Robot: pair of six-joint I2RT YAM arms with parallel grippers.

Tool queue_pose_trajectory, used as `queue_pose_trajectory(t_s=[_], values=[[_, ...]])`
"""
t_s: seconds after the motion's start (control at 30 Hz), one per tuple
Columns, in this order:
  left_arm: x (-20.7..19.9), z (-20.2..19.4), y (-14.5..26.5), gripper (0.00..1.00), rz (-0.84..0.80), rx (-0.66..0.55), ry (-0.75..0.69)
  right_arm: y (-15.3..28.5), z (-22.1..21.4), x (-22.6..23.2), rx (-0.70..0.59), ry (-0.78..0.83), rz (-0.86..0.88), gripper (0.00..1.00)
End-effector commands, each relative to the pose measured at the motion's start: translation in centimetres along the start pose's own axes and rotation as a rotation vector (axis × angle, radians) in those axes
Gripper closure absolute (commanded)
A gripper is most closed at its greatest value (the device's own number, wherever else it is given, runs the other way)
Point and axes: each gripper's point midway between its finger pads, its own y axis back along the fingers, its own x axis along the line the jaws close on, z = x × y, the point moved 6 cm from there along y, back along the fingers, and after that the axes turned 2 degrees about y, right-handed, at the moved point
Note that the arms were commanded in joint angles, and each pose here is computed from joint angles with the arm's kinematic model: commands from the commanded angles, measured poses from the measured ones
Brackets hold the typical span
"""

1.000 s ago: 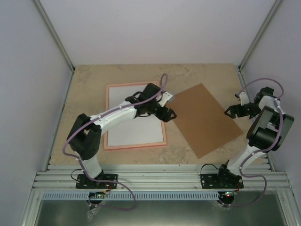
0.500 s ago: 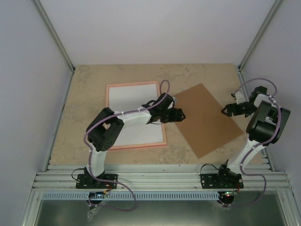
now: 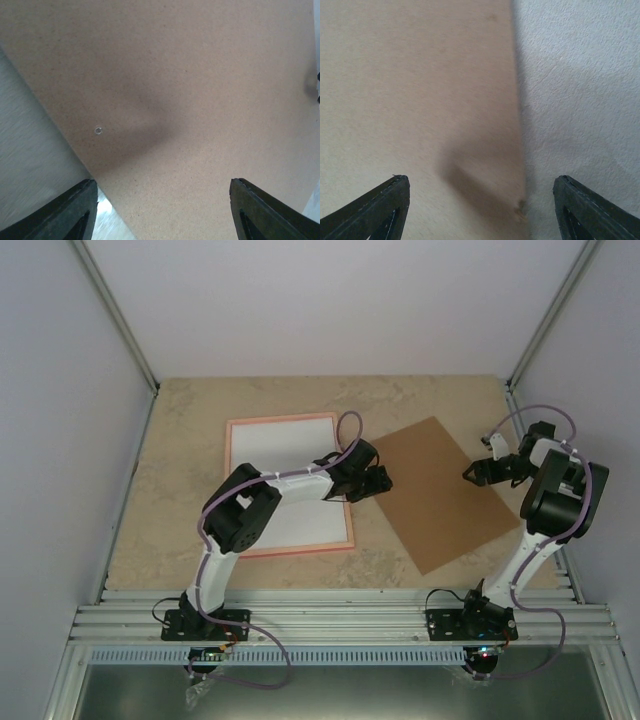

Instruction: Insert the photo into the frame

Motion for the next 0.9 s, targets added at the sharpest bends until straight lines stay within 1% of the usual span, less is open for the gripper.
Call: queue_pose_trajectory(t_s=[0.0, 0.07, 0.17, 0.33, 0.47, 0.6, 0.87], values=[[0.8, -0.8, -2.7, 0.27, 0.017, 0.05, 0.037, -2.4, -3.3, 0.9, 0.102, -0.055, 0.078, 0.25], [-0.3, -0.3, -2.8, 0.28, -0.04, 0.034, 0.014, -2.9, -3.9, 1.3, 0.118, -0.064, 0.114, 0.27], [-2.6, 0.8, -1.9, 0.29, -0.139, -0.017, -0.04, -3.4, -4.4, 1.5, 0.14, -0.068, 0.146, 0.29], [-6.8, 2.8, 1.4, 0.29, -0.276, -0.128, -0.141, -4.1, -4.9, 1.8, 0.155, -0.078, 0.182, 0.33], [-8.7, 3.9, 4.2, 0.29, -0.324, -0.192, -0.193, -4.0, -4.4, 2.7, 0.151, -0.067, 0.218, 0.34], [-7.9, 4.8, 5.6, 0.29, -0.308, -0.213, -0.179, -4.1, -3.6, 4.2, 0.148, -0.042, 0.253, 0.35], [-2.6, 6.5, 7.7, 0.29, -0.193, -0.234, -0.136, -4.6, -1.2, 7.3, 0.143, 0.012, 0.303, 0.35]])
